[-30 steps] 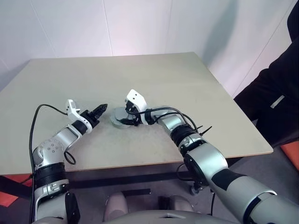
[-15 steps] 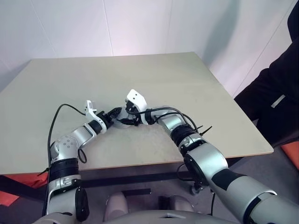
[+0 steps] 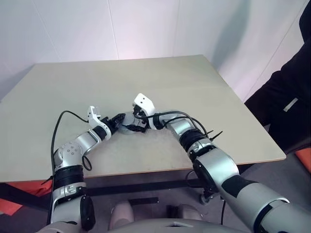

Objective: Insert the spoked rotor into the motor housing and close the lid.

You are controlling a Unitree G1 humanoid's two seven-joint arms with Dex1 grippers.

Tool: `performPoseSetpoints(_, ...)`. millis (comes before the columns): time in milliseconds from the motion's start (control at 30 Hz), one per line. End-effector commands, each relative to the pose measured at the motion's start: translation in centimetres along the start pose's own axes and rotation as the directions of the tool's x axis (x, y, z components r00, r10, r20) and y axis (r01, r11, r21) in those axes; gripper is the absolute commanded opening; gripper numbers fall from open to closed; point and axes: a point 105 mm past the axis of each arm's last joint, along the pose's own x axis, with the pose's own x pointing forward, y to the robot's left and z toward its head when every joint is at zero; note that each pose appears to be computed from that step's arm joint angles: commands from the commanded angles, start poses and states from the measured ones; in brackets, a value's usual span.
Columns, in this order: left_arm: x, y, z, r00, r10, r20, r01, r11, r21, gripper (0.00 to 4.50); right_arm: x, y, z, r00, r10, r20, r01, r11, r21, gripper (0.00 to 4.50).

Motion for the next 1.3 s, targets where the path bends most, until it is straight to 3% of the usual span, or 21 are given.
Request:
performPoseSetpoints(33,-0.1,1.4,-1.2,0.997,0.068,-0.043,-0.068,0.998,-0.008,0.82,-0.3,-0.6,-2.3,0.995,-0.048,-0.086,0.05,0.999,0.02,4.47)
performPoseSetpoints(300,0.0,1.2,-1.2,0.997,0.058,-0.05,-0.059,0.998,-0.001,0.82,-0.5,-1.1,-1.9,0.994,-0.076,-0.075,0.078,0.997,0.02,4.47)
performPoseSetpoints(500,-0.1,1.3,-1.2,0.997,0.064,-0.052,-0.064,0.998,0.0,0.82,-1.4,-0.6,0.1,1.0,0.014,0.007,-0.014,1.0,0.026,4.47)
performPoseSetpoints(667,-0.2,1.4,-1.2,0.996,0.065,-0.053,-0.065,0.998,0.002,0.82,-3.3,-0.6,1.9,0.994,0.052,0.093,-0.069,0.979,0.193,4.47)
performPoseSetpoints(800,-0.2,1.7,-0.9,0.997,0.069,-0.047,-0.069,0.998,0.002,0.82,-4.5,-1.1,2.6,0.99,0.039,0.132,-0.098,0.877,0.471,4.47)
performPoseSetpoints(1000,-0.3,1.8,-0.8,0.997,0.072,-0.039,-0.072,0.997,0.004,0.82,-5.2,-1.3,2.9,0.991,0.027,0.132,-0.117,0.666,0.737,4.47)
performPoseSetpoints(1300,-0.9,2.1,0.3,0.997,0.082,-0.002,-0.082,0.997,0.015,0.82,-4.3,1.7,3.0,0.988,0.125,0.088,-0.141,0.529,0.837,4.47)
